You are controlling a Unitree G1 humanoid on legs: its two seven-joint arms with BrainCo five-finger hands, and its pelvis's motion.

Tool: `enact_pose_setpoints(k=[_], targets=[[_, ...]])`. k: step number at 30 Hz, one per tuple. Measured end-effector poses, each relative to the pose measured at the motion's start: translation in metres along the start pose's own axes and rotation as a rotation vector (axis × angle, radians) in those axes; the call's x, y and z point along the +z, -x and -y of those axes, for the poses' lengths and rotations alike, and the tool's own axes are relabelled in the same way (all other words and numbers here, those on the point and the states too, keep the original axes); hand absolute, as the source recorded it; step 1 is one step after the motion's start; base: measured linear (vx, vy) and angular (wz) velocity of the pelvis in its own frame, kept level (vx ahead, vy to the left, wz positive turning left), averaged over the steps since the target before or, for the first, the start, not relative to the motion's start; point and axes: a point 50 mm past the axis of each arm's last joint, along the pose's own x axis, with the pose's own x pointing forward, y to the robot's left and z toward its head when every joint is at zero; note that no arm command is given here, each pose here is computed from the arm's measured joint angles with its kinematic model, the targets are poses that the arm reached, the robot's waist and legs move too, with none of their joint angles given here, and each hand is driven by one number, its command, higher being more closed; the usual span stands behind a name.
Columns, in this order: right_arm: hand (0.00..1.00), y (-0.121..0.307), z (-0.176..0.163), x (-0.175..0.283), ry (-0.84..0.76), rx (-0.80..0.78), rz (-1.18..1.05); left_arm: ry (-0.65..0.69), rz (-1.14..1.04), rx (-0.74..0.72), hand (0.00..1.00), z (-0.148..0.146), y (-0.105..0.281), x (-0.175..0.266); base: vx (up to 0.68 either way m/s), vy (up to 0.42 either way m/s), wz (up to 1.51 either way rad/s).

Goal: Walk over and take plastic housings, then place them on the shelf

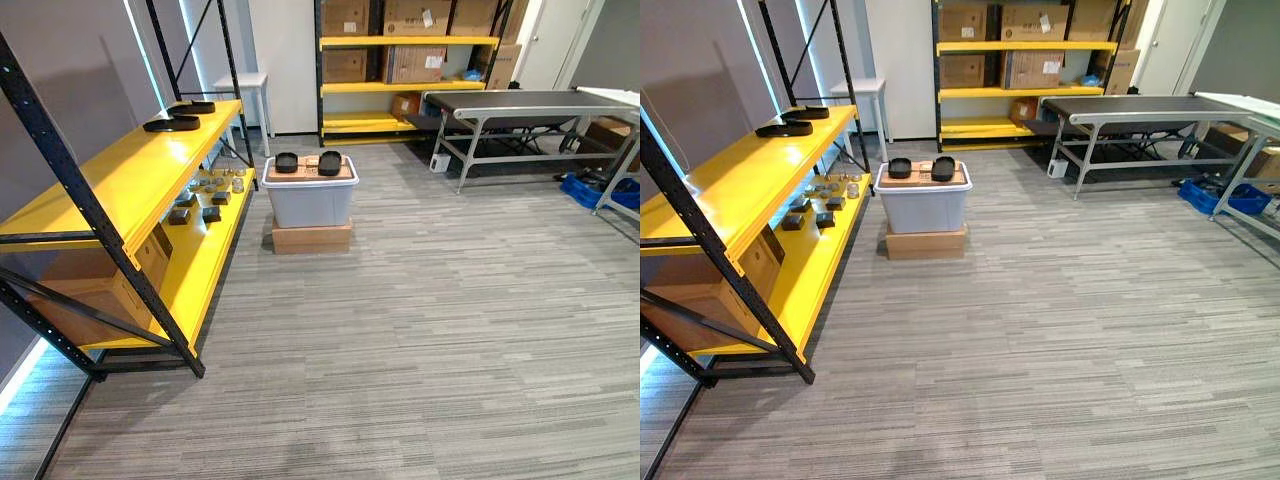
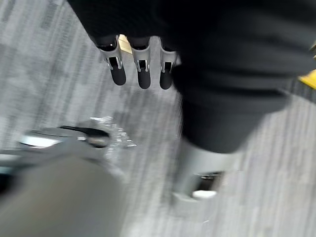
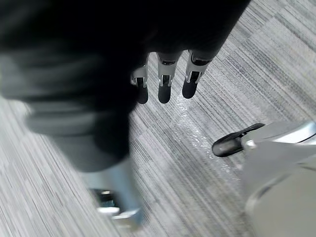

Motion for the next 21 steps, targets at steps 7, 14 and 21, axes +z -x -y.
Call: enact_pose_setpoints(k=[7, 14, 21], targets=[[0.0, -0.005, 0.008, 0.053, -0.037, -0.018, 0.136, 0.029, 0.102, 0.043, 0.0, -0.015, -0.003, 0.033, 0.05, -0.02, 0.11], [0.0, -0.006, -0.003, 0.072, -0.044, -0.007, 0.197, 0.131, 0.167, 0.052, 0.0, -0.015, -0.002, 0.042, -0.01, -0.014, 0.13], [0.0, -0.006, -0.012, 0.067, -0.064, -0.006, 0.215, 0.091, 0.208, 0.039, 0.0, 0.001, -0.002, 0.046, -0.01, 0.001, 0.02]])
